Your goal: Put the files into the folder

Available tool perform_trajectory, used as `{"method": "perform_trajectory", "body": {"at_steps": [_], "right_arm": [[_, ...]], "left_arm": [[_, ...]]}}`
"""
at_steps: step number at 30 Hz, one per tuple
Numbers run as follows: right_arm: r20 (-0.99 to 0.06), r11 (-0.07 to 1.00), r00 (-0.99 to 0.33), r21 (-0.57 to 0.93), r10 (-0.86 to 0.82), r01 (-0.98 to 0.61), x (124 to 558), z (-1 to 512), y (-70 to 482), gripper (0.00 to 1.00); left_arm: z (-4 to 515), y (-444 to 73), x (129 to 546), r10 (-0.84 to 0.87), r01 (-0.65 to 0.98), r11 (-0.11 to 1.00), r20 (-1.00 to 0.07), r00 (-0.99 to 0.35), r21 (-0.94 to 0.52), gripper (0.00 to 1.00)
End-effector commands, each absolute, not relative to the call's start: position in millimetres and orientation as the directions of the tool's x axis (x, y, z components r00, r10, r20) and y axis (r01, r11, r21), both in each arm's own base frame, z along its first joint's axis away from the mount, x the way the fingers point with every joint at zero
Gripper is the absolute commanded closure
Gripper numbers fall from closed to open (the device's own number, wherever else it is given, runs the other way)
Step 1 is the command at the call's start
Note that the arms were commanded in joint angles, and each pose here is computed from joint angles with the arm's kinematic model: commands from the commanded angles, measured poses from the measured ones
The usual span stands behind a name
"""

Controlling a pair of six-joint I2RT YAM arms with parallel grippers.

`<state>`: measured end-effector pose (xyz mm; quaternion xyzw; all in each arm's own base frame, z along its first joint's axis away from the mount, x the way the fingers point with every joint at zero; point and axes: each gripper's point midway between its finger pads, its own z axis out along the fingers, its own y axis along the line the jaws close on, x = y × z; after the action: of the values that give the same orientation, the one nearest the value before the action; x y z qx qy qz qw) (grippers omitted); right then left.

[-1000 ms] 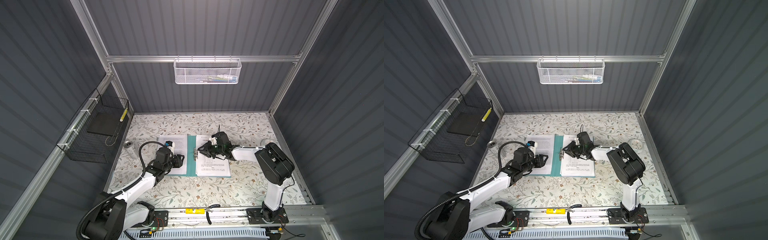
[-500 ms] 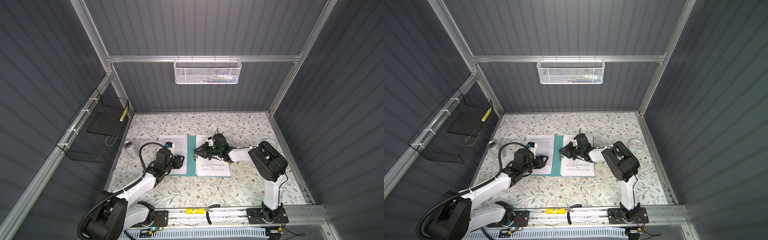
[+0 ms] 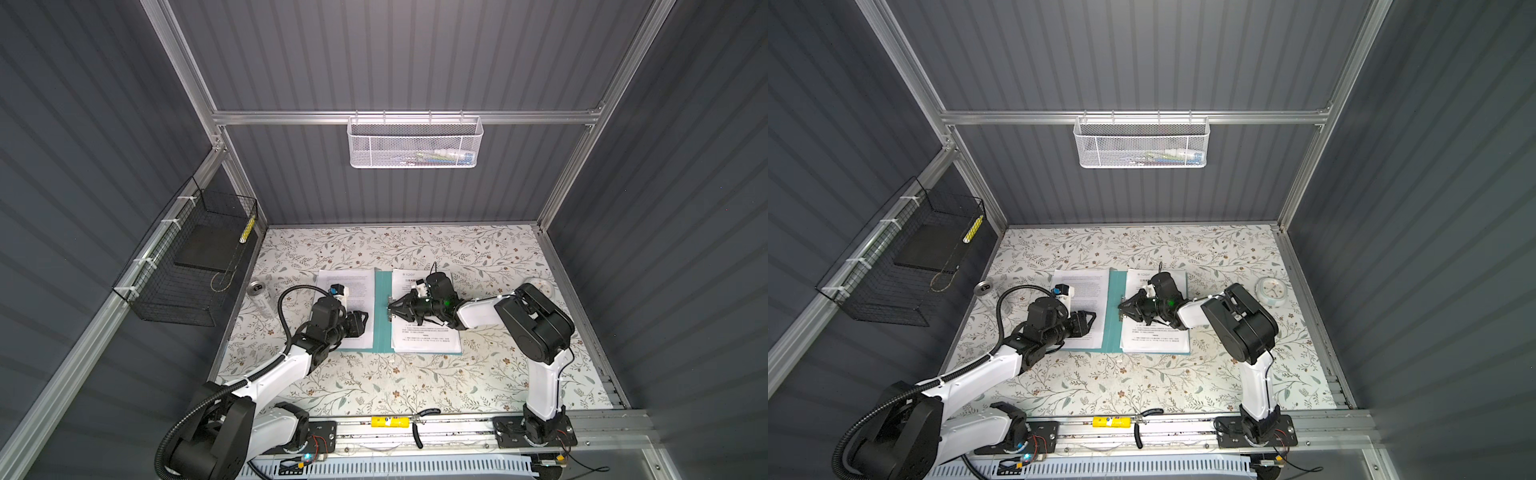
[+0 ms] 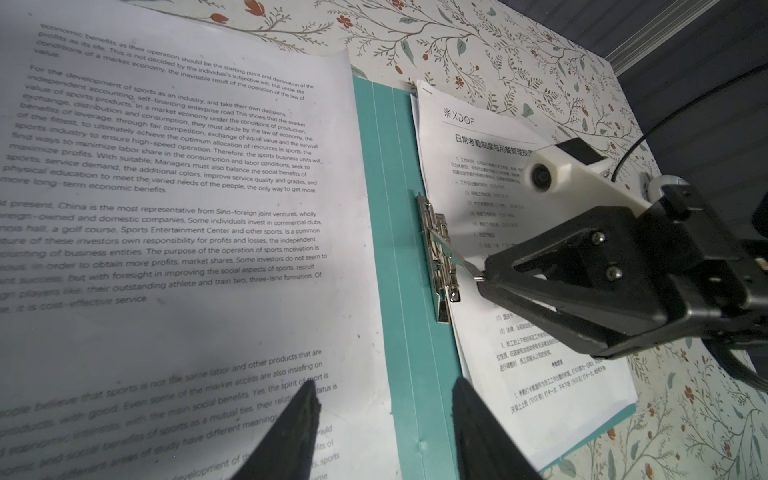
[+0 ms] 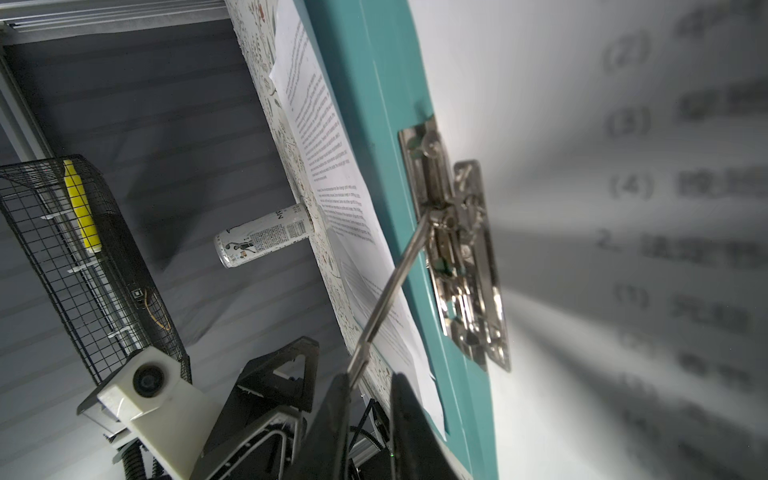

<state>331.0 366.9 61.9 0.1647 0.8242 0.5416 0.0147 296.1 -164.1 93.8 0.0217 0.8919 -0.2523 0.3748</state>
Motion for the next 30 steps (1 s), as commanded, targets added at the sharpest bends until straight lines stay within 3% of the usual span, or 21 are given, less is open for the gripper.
{"method": "perform_trajectory", "body": {"at_steps": [1,30], "right_arm": [[0.163,0.35,-0.947,0.901,0.278,0.258,328,57,371,0.78],[0.172,0.311,-0.945,0.915,0.278,0.258,330,51,379,0.86]], "left_arm": [[93,-165,297,-0.145,0.235,0.868,-0.677,-0.721,-0.437,0.47],[80,-164,292,-0.143,0.224,0.868,-0.656,-0.741,-0.443,0.47]]}}
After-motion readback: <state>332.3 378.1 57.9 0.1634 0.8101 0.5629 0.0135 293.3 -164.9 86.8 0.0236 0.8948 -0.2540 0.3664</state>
